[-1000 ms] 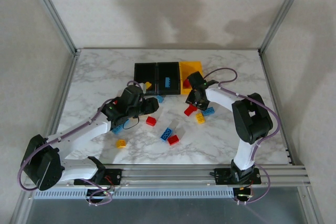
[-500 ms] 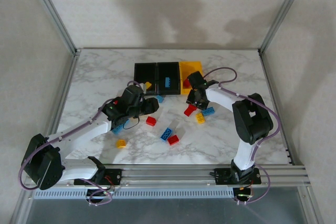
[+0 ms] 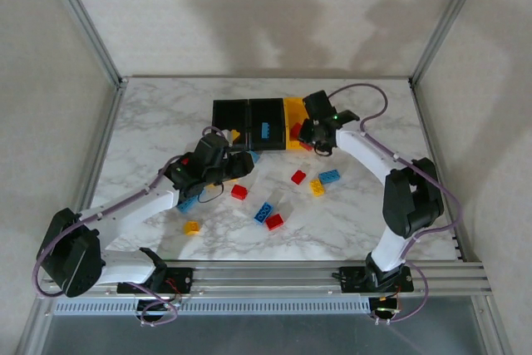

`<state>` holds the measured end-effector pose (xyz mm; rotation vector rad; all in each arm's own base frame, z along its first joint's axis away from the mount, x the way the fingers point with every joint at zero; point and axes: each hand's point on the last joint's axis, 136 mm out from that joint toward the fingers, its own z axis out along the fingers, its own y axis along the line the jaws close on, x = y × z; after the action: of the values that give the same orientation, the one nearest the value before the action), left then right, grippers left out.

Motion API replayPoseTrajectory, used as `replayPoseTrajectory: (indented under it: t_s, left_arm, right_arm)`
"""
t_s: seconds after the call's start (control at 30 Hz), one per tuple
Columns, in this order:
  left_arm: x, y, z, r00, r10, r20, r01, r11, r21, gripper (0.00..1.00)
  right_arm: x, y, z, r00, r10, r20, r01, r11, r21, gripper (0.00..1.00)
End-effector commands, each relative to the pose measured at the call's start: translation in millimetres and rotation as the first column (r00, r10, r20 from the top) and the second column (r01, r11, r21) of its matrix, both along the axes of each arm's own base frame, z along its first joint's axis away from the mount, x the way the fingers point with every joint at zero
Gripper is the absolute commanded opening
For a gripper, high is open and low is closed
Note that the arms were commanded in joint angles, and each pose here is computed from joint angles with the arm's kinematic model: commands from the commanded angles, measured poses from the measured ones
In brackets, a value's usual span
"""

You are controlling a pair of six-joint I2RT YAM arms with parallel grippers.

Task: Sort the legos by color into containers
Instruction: Place the lego in the container.

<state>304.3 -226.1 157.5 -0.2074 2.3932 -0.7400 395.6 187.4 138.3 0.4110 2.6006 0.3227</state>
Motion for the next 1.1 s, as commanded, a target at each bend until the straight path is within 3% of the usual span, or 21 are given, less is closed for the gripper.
replayPoseTrajectory:
  t_s: [0.0, 0.4, 1.07]
  left_arm:
    - [11.3, -12.1, 26.9, 0.999, 0.005, 0.053, -0.001, 0.998, -0.065, 0.57]
    - [11.6, -14.3, 26.2, 0.999, 0.006, 0.05, -0.003, 0.998, -0.061, 0.57]
    - [10.2, -12.4, 21.3, 0.999, 0.01, 0.044, -0.007, 0.998, -0.055, 0.57]
  right_arm:
    - [24.7, -8.7, 7.6, 1.0, -0.008, 0.027, 0.01, 0.998, -0.055, 0.38]
    - [82.4, -9.3, -18.4, 1.0, -0.023, 0.0, 0.023, 0.991, -0.129, 0.39]
    - [72.0, -12.0, -63.5, 0.997, -0.004, -0.076, -0.011, 0.98, -0.201, 0.41]
